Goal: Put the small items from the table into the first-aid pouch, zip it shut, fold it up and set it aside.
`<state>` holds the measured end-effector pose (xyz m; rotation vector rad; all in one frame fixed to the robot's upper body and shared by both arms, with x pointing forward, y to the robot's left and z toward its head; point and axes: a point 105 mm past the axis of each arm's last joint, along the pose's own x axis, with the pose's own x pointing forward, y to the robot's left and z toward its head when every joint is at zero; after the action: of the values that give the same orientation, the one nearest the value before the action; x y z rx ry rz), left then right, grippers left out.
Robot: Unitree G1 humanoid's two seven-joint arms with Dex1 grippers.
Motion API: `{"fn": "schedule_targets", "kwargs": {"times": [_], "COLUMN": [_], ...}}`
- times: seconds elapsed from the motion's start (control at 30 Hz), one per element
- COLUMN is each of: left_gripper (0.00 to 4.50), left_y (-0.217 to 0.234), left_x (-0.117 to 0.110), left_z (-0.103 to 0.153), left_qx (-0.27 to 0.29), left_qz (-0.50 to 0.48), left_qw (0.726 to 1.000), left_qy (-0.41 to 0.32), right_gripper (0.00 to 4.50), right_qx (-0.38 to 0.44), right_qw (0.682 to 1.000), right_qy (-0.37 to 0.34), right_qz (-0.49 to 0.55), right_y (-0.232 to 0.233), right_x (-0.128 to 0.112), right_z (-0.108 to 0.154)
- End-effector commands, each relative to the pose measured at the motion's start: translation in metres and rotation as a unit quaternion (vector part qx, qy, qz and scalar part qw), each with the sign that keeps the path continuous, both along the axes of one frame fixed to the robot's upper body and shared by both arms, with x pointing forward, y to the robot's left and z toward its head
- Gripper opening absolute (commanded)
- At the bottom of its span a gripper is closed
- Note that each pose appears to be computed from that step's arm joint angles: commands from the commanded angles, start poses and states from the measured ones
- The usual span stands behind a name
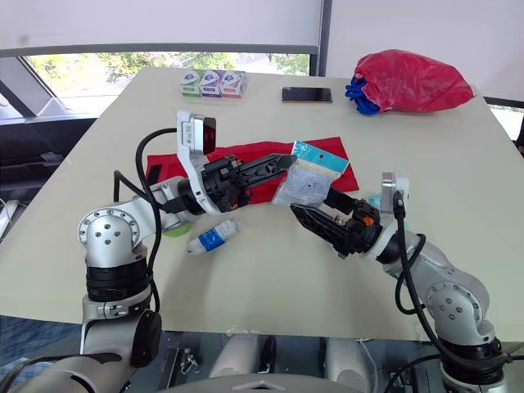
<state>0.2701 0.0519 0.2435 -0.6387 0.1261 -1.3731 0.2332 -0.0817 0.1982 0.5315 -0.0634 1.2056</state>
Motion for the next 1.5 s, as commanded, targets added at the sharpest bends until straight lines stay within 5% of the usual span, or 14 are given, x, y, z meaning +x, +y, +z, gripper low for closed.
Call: {"fn": "schedule_targets", "kwargs": {"times": [0.03,0.27,0.33,0.57,0.6,1.1,1.2,1.47,1.5], "left_gripper": [0.02,0.01,0.00,0.00,0.00,0.00,0.92,4.40,4.46], "left_y": [0.001,0.001,0.001,0.001,0.001,0.027,0.037,0.081,0.098], "left_x": [0.002,0.006,0.006,0.003,0.003,0.020,0.024,0.038,0.045], "left_z": [0.006,0.002,0.000,-0.003,-0.004,-0.022,-0.031,-0.052,-0.055], "left_qx": [-0.007,-0.006,-0.004,-0.004,-0.004,0.066,0.092,0.200,0.228], "left_qz": [0.005,0.015,0.019,0.019,0.019,0.097,0.123,0.204,0.239], "left_qw": [1.000,1.000,1.000,1.000,1.000,0.992,0.987,0.952,0.935], "left_qy": [-0.012,-0.006,-0.005,-0.004,-0.003,-0.036,-0.052,-0.114,-0.125], "right_gripper": [4.50,4.25,3.72,0.27,0.10,0.10,0.10,0.10,0.10], "right_qx": [0.005,-0.010,-0.017,-0.028,-0.029,-0.089,-0.101,-0.111,-0.113], "right_qw": [1.000,1.000,1.000,0.999,0.999,0.993,0.991,0.986,0.986], "right_qy": [-0.025,-0.025,-0.023,-0.021,-0.021,0.028,0.041,0.067,0.069], "right_qz": [0.014,0.008,0.006,-0.007,-0.009,-0.067,-0.080,-0.103,-0.105], "right_y": [0.000,0.001,0.002,0.004,0.003,-0.020,-0.028,-0.045,-0.048], "right_x": [-0.009,-0.006,-0.005,0.001,0.001,0.013,0.012,0.012,0.010], "right_z": [0.011,0.010,0.007,0.007,0.007,-0.016,-0.022,-0.028,-0.028]}}
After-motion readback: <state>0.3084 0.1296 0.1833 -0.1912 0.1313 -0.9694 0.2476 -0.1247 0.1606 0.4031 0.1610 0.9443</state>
